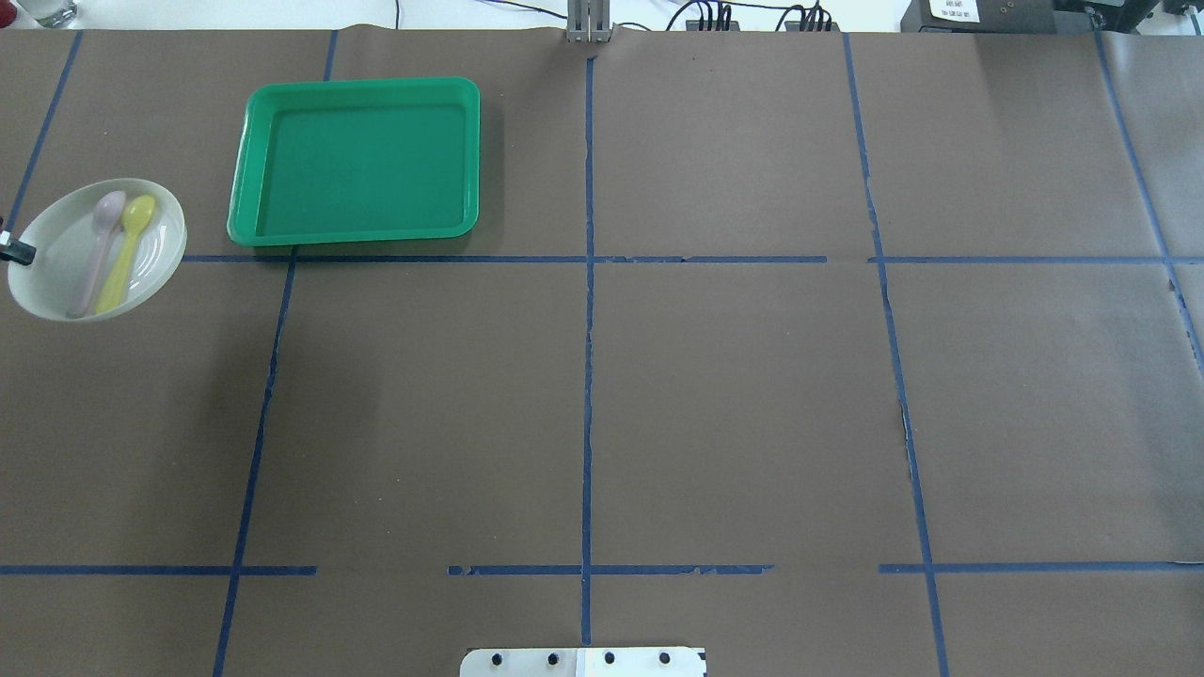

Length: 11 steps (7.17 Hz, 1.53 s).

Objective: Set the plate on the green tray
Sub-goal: 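Carry the plate with the left gripper over the green tray, then lower the plate onto the tray and open the left gripper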

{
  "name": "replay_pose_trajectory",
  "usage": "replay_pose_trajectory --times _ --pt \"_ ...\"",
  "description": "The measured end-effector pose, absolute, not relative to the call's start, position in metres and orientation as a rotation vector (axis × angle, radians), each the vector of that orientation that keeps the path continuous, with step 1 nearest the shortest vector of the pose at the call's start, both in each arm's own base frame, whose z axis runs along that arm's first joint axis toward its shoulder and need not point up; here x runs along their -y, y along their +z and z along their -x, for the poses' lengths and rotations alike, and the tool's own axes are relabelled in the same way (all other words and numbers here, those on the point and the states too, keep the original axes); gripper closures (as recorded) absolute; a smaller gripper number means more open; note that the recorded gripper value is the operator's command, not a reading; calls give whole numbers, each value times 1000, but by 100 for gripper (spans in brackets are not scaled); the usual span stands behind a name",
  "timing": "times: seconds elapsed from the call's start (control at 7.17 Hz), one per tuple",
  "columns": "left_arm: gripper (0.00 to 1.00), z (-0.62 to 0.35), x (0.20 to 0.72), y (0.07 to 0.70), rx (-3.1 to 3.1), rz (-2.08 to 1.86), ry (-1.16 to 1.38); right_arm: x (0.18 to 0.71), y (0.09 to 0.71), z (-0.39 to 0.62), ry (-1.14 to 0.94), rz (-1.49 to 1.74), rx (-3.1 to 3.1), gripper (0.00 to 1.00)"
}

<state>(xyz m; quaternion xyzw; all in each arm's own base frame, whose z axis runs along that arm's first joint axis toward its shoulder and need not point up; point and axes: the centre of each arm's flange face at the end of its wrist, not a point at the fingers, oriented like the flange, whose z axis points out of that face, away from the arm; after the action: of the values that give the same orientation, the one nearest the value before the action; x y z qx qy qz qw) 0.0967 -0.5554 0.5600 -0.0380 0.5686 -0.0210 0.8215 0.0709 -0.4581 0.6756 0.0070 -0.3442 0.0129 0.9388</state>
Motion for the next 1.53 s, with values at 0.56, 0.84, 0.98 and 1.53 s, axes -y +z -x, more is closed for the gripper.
replay_pose_trajectory --times 0.56,0.84,0.98,1.53 --pt "100 -165 647 501 -1206 142 -102 458 676 -71 26 -15 703 0" --pt "100 -196 656 497 -1177 79 -203 458 676 -71 26 -15 703 0" --pt "100 -214 659 499 -1176 59 -276 458 676 -71 26 -15 703 0" --pt "100 -299 674 484 -1166 80 -429 458 676 -71 26 -14 703 0"
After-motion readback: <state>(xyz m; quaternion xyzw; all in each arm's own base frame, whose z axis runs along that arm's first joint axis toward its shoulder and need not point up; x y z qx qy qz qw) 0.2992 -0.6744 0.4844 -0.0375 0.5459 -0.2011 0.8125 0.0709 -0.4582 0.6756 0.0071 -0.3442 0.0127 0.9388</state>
